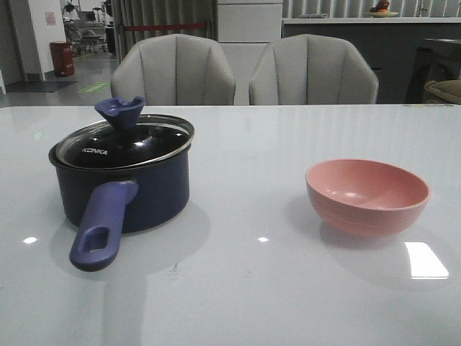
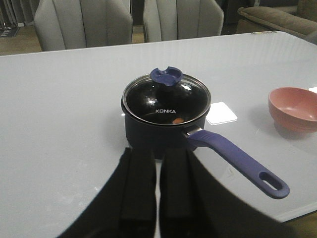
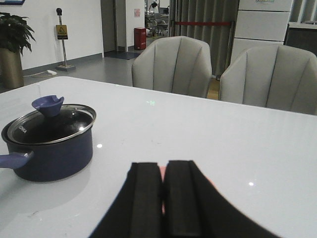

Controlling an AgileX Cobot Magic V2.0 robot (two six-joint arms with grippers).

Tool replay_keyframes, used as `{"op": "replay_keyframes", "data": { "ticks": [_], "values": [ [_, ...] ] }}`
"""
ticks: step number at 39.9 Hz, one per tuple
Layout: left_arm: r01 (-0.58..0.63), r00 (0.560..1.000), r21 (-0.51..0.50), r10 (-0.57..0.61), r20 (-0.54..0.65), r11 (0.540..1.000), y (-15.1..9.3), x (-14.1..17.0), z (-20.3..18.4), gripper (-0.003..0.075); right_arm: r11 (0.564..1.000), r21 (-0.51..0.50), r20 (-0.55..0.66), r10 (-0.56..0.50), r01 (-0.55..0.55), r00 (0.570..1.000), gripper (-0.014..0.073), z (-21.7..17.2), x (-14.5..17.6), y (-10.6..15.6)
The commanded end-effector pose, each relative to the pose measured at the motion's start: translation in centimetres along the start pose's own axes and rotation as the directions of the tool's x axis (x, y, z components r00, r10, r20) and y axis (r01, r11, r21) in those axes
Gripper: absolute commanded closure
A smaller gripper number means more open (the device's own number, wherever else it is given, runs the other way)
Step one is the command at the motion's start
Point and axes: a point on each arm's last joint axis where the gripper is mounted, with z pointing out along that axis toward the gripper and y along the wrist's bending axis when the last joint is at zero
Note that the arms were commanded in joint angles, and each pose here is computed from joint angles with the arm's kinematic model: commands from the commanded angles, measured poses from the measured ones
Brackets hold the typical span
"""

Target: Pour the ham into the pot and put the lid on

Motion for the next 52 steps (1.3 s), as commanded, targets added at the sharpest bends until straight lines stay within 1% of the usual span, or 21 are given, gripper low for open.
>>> {"op": "replay_keyframes", "data": {
  "ticks": [1, 8, 10, 13, 17, 23, 27, 38, 43, 52],
  "values": [
    [0.000, 0.996, 0.004, 0.000, 0.092, 1.000, 0.0, -1.4, -0.2, 0.0601, 1.000, 0.023, 0.102, -0.005, 0.003, 0.995, 0.0438, 0.0, -1.7, -0.2],
    [-0.002, 0.996, 0.002, 0.002, 0.091, 1.000, 0.0, -1.3, -0.1, 0.0601, 1.000, 0.023, 0.102, -0.005, 0.003, 0.995, 0.0438, 0.0, -1.7, -0.2],
    [-0.017, 0.993, -0.013, 0.019, 0.112, 1.000, 0.1, -1.1, 0.2, 0.0601, 1.000, 0.023, 0.102, -0.005, 0.003, 0.995, 0.0438, 0.0, -1.7, -0.2],
    [-0.023, 0.982, -0.033, 0.029, 0.186, 0.999, 0.3, -0.9, 1.0, 0.0603, 1.000, 0.023, 0.102, -0.005, 0.003, 0.995, 0.0438, 0.0, -1.7, -0.2],
    [-0.010, 0.967, -0.085, 0.032, 0.253, 0.996, 0.6, 0.1, 2.2, 0.0604, 1.000, 0.023, 0.102, -0.005, 0.003, 0.995, 0.0438, 0.0, -1.7, -0.2],
    [0.020, 0.963, -0.207, 0.037, 0.268, 0.978, 1.5, 2.5, 3.7, 0.0605, 1.000, 0.023, 0.102, -0.005, 0.003, 0.995, 0.0438, 0.0, -1.7, -0.2],
    [0.033, 0.953, -0.262, 0.048, 0.299, 0.964, 1.9, 3.6, 4.3, 0.0605, 1.000, 0.023, 0.102, -0.005, 0.003, 0.995, 0.0438, 0.0, -1.7, -0.2],
    [0.043, 0.911, -0.272, 0.074, 0.406, 0.961, 2.2, 5.9, 4.8, 0.0605, 1.000, 0.023, 0.102, -0.005, 0.003, 0.995, 0.0438, 0.0, -1.7, -0.2],
    [0.036, 0.935, -0.274, 0.064, 0.348, 0.961, 2.2, 6.5, 5.1, 0.0606, 1.000, 0.023, 0.102, -0.005, 0.003, 0.995, 0.0438, 0.0, -1.7, -0.2],
    [0.036, 0.938, -0.274, 0.063, 0.342, 0.961, 2.2, 6.5, 5.1, 0.0606, 1.000, 0.023, 0.102, -0.005, 0.003, 0.995, 0.0438, 0.0, -1.7, -0.2]
  ]
}}
